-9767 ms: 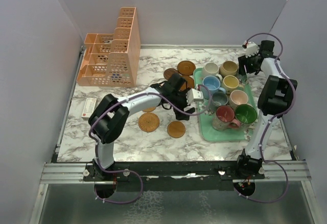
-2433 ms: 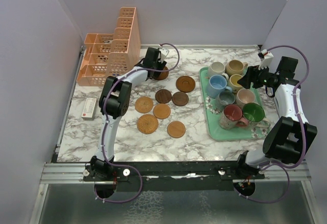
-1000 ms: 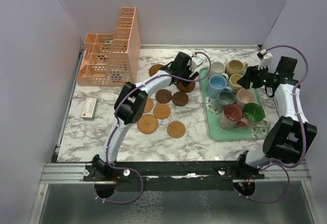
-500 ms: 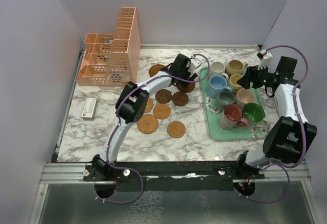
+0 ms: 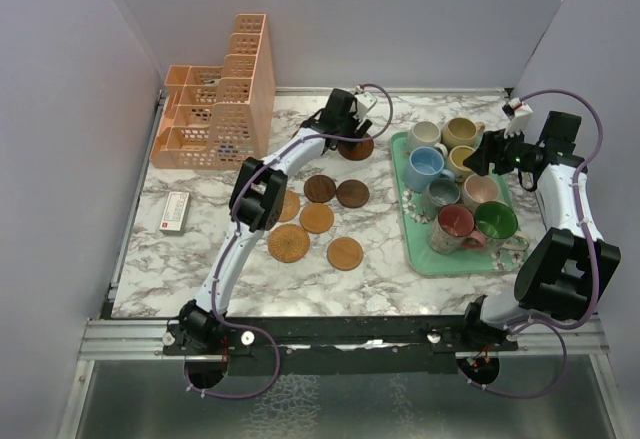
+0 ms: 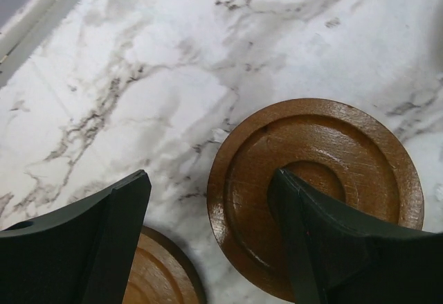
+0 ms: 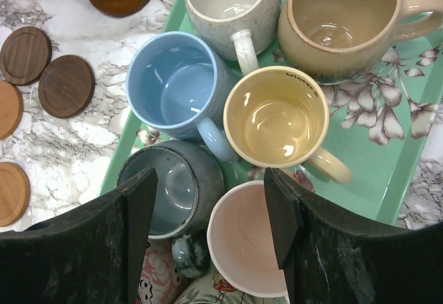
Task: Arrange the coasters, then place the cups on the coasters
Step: Move the coaster to the center of the board.
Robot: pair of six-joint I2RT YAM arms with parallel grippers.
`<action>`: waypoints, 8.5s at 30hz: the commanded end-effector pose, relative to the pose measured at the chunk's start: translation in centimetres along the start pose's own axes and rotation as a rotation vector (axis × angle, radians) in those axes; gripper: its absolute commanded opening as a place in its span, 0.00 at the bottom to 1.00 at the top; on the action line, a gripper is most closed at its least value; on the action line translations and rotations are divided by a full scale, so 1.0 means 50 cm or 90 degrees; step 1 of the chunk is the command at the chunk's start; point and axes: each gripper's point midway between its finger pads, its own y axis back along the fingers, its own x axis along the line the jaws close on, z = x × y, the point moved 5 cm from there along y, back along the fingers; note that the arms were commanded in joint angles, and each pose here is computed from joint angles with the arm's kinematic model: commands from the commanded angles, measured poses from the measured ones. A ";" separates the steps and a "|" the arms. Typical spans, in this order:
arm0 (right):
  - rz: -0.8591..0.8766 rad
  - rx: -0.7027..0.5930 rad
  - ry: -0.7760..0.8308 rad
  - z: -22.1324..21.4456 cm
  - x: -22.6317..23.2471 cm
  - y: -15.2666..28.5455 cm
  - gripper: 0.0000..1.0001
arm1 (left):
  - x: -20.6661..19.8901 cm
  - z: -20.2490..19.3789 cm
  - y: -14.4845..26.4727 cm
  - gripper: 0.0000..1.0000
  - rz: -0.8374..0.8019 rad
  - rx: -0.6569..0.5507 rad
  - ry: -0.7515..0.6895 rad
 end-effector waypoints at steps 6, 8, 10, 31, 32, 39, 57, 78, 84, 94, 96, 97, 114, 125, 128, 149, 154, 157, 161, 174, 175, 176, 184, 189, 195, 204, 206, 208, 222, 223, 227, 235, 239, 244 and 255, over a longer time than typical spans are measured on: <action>0.011 0.007 0.000 -0.005 -0.002 -0.009 0.64 | 0.043 -0.047 -0.021 0.74 0.031 0.045 0.006; 0.010 0.007 0.000 -0.005 -0.002 -0.009 0.64 | 0.042 -0.052 -0.016 0.74 0.031 0.051 0.007; 0.011 0.007 0.000 -0.006 -0.002 -0.009 0.64 | 0.043 -0.054 -0.009 0.74 0.029 0.053 0.007; 0.014 0.008 0.005 -0.004 0.000 -0.007 0.64 | -0.005 -0.060 0.033 0.74 -0.032 0.065 0.025; 0.015 0.007 0.005 -0.004 0.001 -0.007 0.64 | -0.009 -0.061 0.036 0.74 -0.035 0.066 0.026; 0.017 0.006 0.005 -0.003 0.002 -0.007 0.65 | -0.020 -0.065 0.057 0.74 -0.040 0.072 0.029; 0.023 0.004 0.001 -0.003 0.005 -0.006 0.65 | 0.028 0.056 0.061 0.82 0.013 -0.015 0.015; 0.037 0.004 -0.006 -0.004 0.009 -0.009 0.65 | -0.055 -0.082 0.324 0.86 -0.158 0.082 -0.028; 0.041 0.006 -0.009 -0.006 0.008 -0.013 0.65 | -0.095 -0.156 0.340 0.96 -0.222 0.124 -0.018; 0.038 0.012 -0.012 -0.010 0.005 -0.015 0.65 | -0.133 -0.184 0.297 0.95 -0.253 0.154 -0.021; 0.037 0.011 -0.010 -0.010 0.005 -0.014 0.65 | -0.134 -0.186 0.294 0.94 -0.251 0.156 -0.020; 0.037 0.012 -0.011 -0.010 0.005 -0.014 0.65 | -0.133 -0.187 0.293 0.93 -0.250 0.158 -0.019; 0.036 0.009 -0.005 -0.006 0.007 -0.011 0.65 | -0.062 -0.240 0.276 0.79 -0.100 0.213 -0.016; 0.037 0.010 -0.006 -0.008 0.007 -0.011 0.65 | -0.030 -0.231 0.252 0.75 -0.109 0.202 0.002; 0.036 0.011 -0.006 -0.008 0.006 -0.011 0.65 | -0.032 -0.234 0.247 0.75 -0.114 0.204 0.005; 0.038 0.011 -0.007 -0.007 0.007 -0.012 0.65 | -0.054 -0.218 0.221 0.73 -0.178 0.187 0.031; 0.039 0.012 -0.008 -0.008 0.007 -0.012 0.65 | -0.059 -0.212 0.216 0.73 -0.189 0.183 0.041; 0.038 0.012 -0.007 -0.007 0.007 -0.012 0.65 | -0.062 -0.212 0.216 0.73 -0.194 0.183 0.045; 0.040 0.013 -0.008 -0.008 0.006 -0.013 0.65 | -0.066 -0.212 0.217 0.72 -0.202 0.181 0.051; 0.042 0.015 -0.011 -0.010 0.006 -0.014 0.65 | -0.051 -0.180 0.233 0.73 -0.184 0.160 0.044; 0.042 0.015 -0.010 -0.010 0.006 -0.014 0.65 | -0.048 -0.174 0.235 0.73 -0.181 0.156 0.041; 0.042 0.016 -0.011 -0.011 0.006 -0.014 0.65 | -0.045 -0.167 0.237 0.74 -0.178 0.150 0.038; 0.043 0.016 -0.012 -0.011 0.006 -0.015 0.65 | -0.035 -0.101 0.259 0.75 -0.188 0.092 0.023; 0.042 0.015 -0.011 -0.009 0.006 -0.014 0.65 | -0.069 -0.074 0.278 0.78 -0.230 0.064 -0.006; 0.043 0.016 -0.011 -0.010 0.006 -0.014 0.65 | -0.143 -0.072 0.291 0.84 -0.279 0.055 -0.060; 0.042 0.015 -0.008 -0.008 0.007 -0.012 0.65 | -0.227 -0.090 0.285 0.99 -0.325 0.073 -0.096; 0.042 0.016 -0.009 -0.009 0.007 -0.013 0.65 | -0.240 -0.095 0.283 0.99 -0.329 0.078 -0.105; 0.043 0.016 -0.009 -0.009 0.007 -0.013 0.65 | -0.248 -0.101 0.281 0.98 -0.330 0.083 -0.114; 0.046 0.016 -0.010 -0.010 0.008 -0.013 0.65 | -0.259 -0.132 0.253 0.91 -0.325 0.110 -0.130; 0.045 0.016 -0.010 -0.010 0.008 -0.013 0.65 | -0.260 -0.134 0.250 0.91 -0.326 0.112 -0.128; 0.045 0.017 -0.010 -0.009 0.008 -0.013 0.65 | -0.264 -0.136 0.242 0.90 -0.327 0.114 -0.129; 0.046 0.017 -0.009 -0.010 0.008 -0.013 0.65 | -0.250 -0.141 0.212 0.88 -0.280 0.133 -0.125; 0.046 0.018 -0.010 -0.011 0.007 -0.014 0.65 | -0.241 -0.138 0.194 0.87 -0.259 0.135 -0.125; 0.047 0.019 -0.010 -0.011 0.007 -0.014 0.65 | -0.236 -0.134 0.174 0.86 -0.260 0.139 -0.115; 0.048 0.021 -0.011 -0.013 0.006 -0.015 0.65 | -0.226 -0.138 0.162 0.85 -0.254 0.144 -0.106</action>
